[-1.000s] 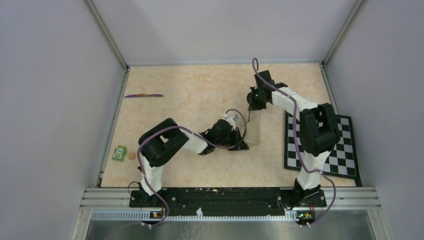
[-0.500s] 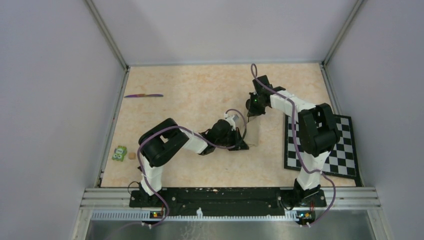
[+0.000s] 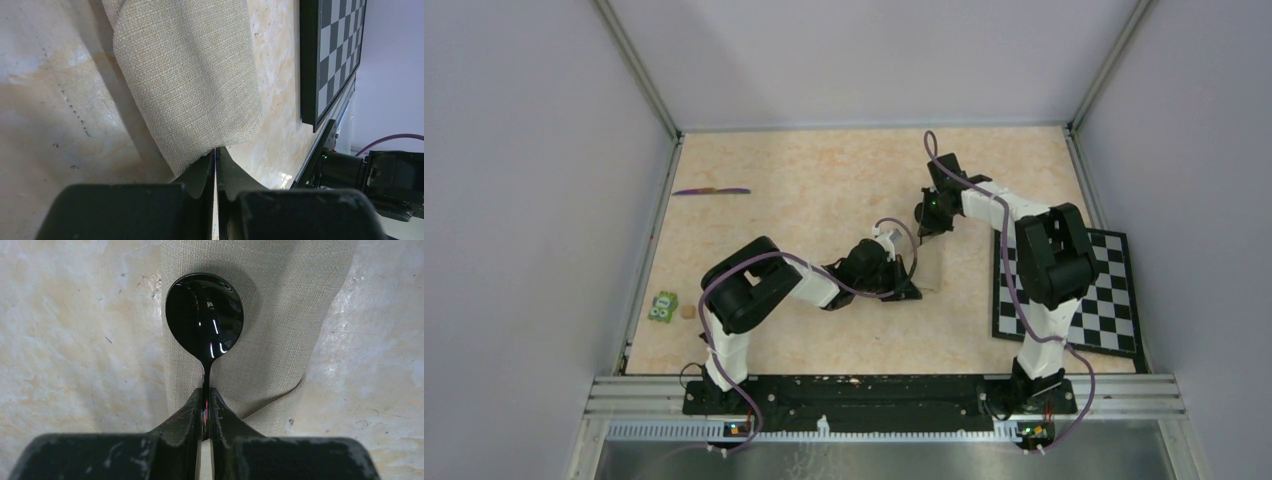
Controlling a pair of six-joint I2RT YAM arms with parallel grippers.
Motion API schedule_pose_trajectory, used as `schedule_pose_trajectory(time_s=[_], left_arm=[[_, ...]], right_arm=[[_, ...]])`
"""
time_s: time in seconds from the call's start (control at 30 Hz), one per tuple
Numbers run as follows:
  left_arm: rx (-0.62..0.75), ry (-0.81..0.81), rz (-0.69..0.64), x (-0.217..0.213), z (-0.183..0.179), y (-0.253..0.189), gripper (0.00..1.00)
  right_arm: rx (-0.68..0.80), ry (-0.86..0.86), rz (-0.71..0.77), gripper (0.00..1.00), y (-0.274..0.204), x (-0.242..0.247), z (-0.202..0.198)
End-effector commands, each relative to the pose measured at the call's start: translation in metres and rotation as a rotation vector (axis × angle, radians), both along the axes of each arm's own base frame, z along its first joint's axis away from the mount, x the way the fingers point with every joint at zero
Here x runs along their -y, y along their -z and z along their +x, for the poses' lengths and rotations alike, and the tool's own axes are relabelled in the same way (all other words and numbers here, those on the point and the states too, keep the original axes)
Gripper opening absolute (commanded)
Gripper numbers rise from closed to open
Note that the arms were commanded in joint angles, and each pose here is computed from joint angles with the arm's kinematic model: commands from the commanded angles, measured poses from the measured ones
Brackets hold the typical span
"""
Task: Fold the napkin into a case and place the utensils inside
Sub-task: Insert the spoon into the folded napkin, then move the knife to the center of the board.
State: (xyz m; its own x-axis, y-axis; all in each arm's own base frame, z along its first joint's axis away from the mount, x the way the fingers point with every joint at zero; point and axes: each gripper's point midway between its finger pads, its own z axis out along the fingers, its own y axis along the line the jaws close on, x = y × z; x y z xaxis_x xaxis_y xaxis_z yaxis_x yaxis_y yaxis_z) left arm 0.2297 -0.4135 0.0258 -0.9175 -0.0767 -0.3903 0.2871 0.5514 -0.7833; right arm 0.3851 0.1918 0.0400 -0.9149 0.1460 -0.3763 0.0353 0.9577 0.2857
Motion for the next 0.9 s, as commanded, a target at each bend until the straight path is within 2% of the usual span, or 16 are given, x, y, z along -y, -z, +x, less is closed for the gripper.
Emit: schedule_pose_trajectory(time_s=[0.0, 0.17, 0.27, 0.4, 0.47, 0.6, 0.73, 0.8, 0.87], left_arm=[[0.034, -0.004, -0.003, 0.003, 0.005, -0.008, 0.06], [0.027, -0.007, -0.003, 0.000, 0.004, -0.011, 0.11], [0.030, -0.011, -0.012, -0.005, -0.001, -0.018, 0.23], [0.056, -0.025, -0.007, -0.022, -0.009, -0.031, 0.48], [0.061, -0.021, 0.005, -0.032, -0.018, -0.038, 0.55], [0.086, -0.047, 0.063, -0.065, -0.033, -0.052, 0.63], [0.134, -0.180, 0.194, -0.112, -0.030, -0.069, 0.72], [0.165, -0.295, 0.268, -0.140, -0.017, -0.080, 0.84], [0.186, -0.453, 0.310, -0.172, -0.001, -0.095, 0.91]], right_arm=[[0.036, 0.010, 0.014, 0.12, -0.008, -0.003, 0.014], [0.062, -0.007, 0.022, 0.25, -0.019, -0.004, 0.018], [0.109, -0.032, 0.036, 0.32, -0.043, -0.007, 0.022], [0.231, -0.064, 0.060, 0.40, -0.096, -0.007, 0.024], [0.294, -0.084, 0.075, 0.41, -0.121, -0.007, 0.020], [0.414, -0.163, 0.121, 0.46, -0.156, -0.021, -0.001], [0.486, -0.265, 0.190, 0.51, -0.169, -0.046, -0.033], [0.494, -0.307, 0.216, 0.52, -0.167, -0.056, -0.046], [0.483, -0.337, 0.232, 0.52, -0.161, -0.062, -0.056]])
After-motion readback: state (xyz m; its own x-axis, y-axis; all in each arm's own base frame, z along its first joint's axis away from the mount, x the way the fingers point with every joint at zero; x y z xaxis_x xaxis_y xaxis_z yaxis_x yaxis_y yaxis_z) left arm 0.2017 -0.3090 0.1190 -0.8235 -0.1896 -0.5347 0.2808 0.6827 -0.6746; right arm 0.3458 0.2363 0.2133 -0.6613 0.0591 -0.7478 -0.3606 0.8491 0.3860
